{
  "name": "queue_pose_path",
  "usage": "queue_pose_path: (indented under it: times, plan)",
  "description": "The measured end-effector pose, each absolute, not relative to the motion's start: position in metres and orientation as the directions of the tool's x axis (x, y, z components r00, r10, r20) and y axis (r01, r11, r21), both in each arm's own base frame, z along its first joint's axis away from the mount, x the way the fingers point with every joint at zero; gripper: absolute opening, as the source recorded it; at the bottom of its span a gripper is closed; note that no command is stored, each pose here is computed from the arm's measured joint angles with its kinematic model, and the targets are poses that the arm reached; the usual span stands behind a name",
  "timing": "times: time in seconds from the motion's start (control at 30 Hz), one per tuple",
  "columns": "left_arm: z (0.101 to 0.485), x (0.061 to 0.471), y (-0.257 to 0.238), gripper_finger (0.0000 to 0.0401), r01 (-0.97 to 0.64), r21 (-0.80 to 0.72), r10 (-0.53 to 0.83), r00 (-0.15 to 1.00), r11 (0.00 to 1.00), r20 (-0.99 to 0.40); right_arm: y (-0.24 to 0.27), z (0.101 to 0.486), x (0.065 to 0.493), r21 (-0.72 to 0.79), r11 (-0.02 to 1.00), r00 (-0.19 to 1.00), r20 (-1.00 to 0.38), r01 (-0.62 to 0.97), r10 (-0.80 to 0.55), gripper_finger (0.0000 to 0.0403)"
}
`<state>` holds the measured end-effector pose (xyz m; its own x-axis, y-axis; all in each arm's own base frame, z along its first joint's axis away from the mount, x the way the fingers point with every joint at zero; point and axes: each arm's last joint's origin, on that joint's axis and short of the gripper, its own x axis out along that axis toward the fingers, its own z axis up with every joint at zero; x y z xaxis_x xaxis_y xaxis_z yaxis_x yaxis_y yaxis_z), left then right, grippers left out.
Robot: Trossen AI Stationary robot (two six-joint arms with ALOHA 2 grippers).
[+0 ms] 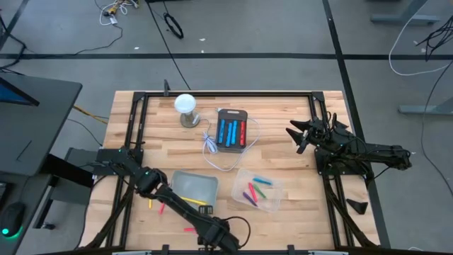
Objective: Pick & Place Markers
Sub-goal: Put the bottom pink highlighter pen into the gray bin
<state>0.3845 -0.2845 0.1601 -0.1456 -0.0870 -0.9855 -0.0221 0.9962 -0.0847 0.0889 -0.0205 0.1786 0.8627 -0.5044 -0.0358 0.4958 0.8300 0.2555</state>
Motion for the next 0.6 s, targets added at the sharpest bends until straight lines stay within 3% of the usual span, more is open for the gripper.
queue_pose_path:
  times: [0.6]
  plan:
    - [0.156,0.368,-0.295,0.014,-0.03,0.023,0.018,-0.153,0.999,-0.988,-0.02,0.179,0.089,0.255,0.83,0.863,-0.036,0.496,-0.504,0.0231]
